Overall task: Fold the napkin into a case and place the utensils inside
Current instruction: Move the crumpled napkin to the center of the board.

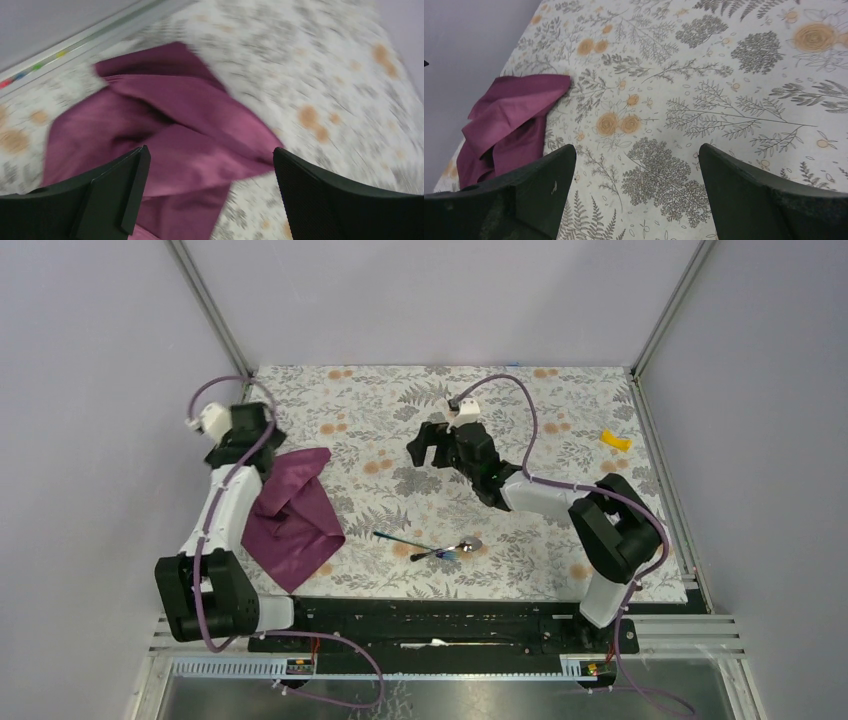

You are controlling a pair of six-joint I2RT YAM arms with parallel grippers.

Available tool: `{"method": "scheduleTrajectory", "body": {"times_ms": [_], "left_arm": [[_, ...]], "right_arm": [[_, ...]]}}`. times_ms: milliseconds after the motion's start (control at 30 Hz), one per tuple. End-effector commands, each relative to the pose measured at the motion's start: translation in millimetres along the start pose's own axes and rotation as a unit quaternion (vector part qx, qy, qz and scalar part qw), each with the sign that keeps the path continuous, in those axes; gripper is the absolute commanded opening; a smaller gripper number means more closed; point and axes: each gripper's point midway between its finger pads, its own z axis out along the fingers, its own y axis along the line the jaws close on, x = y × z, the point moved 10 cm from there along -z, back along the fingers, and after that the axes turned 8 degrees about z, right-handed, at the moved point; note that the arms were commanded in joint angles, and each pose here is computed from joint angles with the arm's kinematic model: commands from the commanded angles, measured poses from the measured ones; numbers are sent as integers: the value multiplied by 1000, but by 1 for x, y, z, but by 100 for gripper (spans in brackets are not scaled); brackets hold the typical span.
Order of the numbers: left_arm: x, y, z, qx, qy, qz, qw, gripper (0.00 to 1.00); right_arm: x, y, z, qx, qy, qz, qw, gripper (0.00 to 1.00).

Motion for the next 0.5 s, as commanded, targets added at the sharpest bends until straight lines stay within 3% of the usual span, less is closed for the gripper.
{"method": "scheduleTrajectory", "body": {"times_ms": [0, 133, 367, 433, 467], "left_arm": [[16, 47, 26, -69, 82, -106, 989, 99], [31, 74, 47, -113, 96, -149, 978, 99], [44, 67, 82, -55, 140, -194, 969, 98], [51, 58, 89, -17, 164, -200, 966, 85], [53, 53, 90, 0, 175, -201, 964, 72]], "right_arm": [[-2, 6, 5, -59, -18, -33, 998, 100], [14, 1, 17, -66, 28, -51, 996, 100], [20, 6, 34, -83, 67, -45, 993, 100], [19, 6, 34, -81, 67, -52, 993, 100], [19, 5, 34, -79, 68, -58, 993, 100]]}}
